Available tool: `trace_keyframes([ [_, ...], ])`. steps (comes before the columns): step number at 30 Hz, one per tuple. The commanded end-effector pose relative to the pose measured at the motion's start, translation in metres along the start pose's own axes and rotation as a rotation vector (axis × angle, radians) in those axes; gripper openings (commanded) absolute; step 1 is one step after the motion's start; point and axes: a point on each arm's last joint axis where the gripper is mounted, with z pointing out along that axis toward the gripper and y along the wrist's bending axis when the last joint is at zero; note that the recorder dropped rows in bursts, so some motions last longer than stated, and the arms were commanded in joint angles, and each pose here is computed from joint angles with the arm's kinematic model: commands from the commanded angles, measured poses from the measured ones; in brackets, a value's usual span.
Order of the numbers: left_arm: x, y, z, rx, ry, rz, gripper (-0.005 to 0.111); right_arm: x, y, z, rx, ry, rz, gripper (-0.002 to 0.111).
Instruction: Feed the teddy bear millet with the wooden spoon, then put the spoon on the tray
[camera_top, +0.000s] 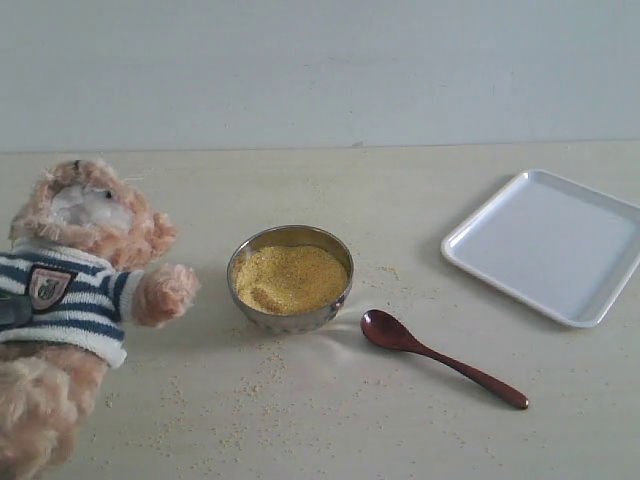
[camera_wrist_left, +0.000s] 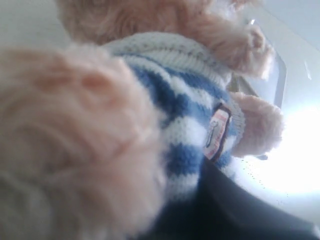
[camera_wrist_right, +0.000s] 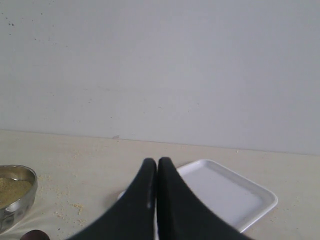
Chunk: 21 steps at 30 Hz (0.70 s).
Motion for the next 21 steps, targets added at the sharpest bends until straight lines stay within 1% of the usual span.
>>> trace_keyframes([
  [1, 0.028, -0.006, -0.008, 0.006, -0.006, -0.059, 0.005, 0.001, 0.0, 0.0, -0.001, 0.0, -0.003, 0.0],
  [5, 0.03, -0.008, -0.009, 0.011, -0.016, -0.057, 0.005, 0.001, 0.0, 0.0, -0.001, 0.0, -0.003, 0.0],
  [7, 0.024, -0.01, -0.011, 0.02, -0.024, -0.03, 0.005, 0.001, 0.0, 0.0, -0.001, 0.0, -0.003, 0.0],
  [9, 0.01, -0.013, -0.015, 0.029, -0.041, 0.005, 0.005, 0.001, 0.0, 0.0, -0.001, 0.0, -0.003, 0.0],
  [10, 0.001, -0.011, -0.015, 0.032, -0.043, 0.004, 0.005, 0.001, 0.0, 0.0, -0.001, 0.0, -0.003, 0.0],
  [11, -0.004, -0.009, -0.014, 0.039, -0.037, -0.002, 0.005, 0.001, 0.0, 0.0, -0.001, 0.0, -0.003, 0.0],
  [12, -0.012, -0.003, -0.012, 0.052, -0.016, -0.022, 0.005, 0.001, 0.0, 0.0, -0.001, 0.0, -0.003, 0.0],
  [18, -0.027, 0.016, 0.001, 0.14, 0.083, -0.051, 0.005, 0.001, 0.0, 0.0, -0.001, 0.0, -0.003, 0.0],
  [21, -0.027, 0.023, 0.005, 0.138, 0.108, -0.06, 0.005, 0.001, 0.0, 0.0, -0.001, 0.0, -0.003, 0.0],
])
